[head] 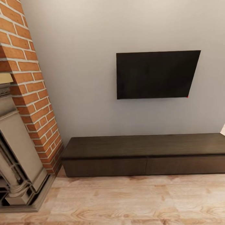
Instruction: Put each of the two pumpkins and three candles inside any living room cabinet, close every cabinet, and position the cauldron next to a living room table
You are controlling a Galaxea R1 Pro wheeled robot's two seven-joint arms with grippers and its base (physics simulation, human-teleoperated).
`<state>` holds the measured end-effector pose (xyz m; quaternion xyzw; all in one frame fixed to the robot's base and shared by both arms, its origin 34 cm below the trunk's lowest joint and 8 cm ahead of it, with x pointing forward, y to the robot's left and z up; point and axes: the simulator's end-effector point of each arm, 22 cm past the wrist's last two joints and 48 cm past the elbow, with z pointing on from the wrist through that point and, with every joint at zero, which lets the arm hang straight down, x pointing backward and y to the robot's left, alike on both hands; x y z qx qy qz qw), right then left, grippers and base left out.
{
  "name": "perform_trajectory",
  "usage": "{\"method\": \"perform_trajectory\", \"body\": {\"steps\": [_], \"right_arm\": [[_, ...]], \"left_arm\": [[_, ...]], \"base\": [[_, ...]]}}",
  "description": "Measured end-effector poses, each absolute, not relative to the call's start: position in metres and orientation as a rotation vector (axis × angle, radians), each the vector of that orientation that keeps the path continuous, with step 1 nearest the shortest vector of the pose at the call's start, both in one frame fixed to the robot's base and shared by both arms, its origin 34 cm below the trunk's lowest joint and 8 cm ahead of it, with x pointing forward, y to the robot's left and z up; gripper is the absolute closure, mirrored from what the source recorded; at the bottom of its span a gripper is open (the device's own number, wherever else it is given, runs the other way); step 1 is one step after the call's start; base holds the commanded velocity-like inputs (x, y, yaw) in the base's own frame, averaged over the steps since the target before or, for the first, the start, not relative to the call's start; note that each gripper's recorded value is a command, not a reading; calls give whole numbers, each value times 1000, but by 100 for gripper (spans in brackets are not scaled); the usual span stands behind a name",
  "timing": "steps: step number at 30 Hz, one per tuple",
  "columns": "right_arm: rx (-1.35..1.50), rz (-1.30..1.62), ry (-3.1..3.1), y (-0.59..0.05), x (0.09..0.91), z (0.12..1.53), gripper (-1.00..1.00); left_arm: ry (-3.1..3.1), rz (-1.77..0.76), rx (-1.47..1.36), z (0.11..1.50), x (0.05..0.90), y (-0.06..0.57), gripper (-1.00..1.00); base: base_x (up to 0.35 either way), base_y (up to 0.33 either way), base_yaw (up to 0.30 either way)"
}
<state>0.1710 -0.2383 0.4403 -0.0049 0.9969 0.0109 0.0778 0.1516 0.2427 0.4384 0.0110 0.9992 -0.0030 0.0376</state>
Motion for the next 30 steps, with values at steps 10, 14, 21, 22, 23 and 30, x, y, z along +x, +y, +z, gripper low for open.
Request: {"method": "perform_trajectory", "body": {"steps": [10,14,21,22,23,30], "right_arm": [[-15,33,2985,-238,171,440,-100],[-15,33,2985,-238,171,440,-100],[-15,32,2985,-238,171,440,-100],[-15,33,2985,-238,171,440,-100],[-16,33,2985,-238,171,440,-100],[-15,33,2986,-238,171,440,-100]], "left_arm": [[3066,-9,34,438,152,243,-100],[3066,-9,35,438,152,243,-100],[3066,-9,35,438,152,243,-100],[3065,-10,35,438,152,242,-100],[3065,-10,35,438,152,242,-100],[3065,-9,20,438,152,243,-100]], "base": [[285,37,0],[282,83,0],[271,18,0],[255,4,0],[243,2,0],[85,1,0]]}}
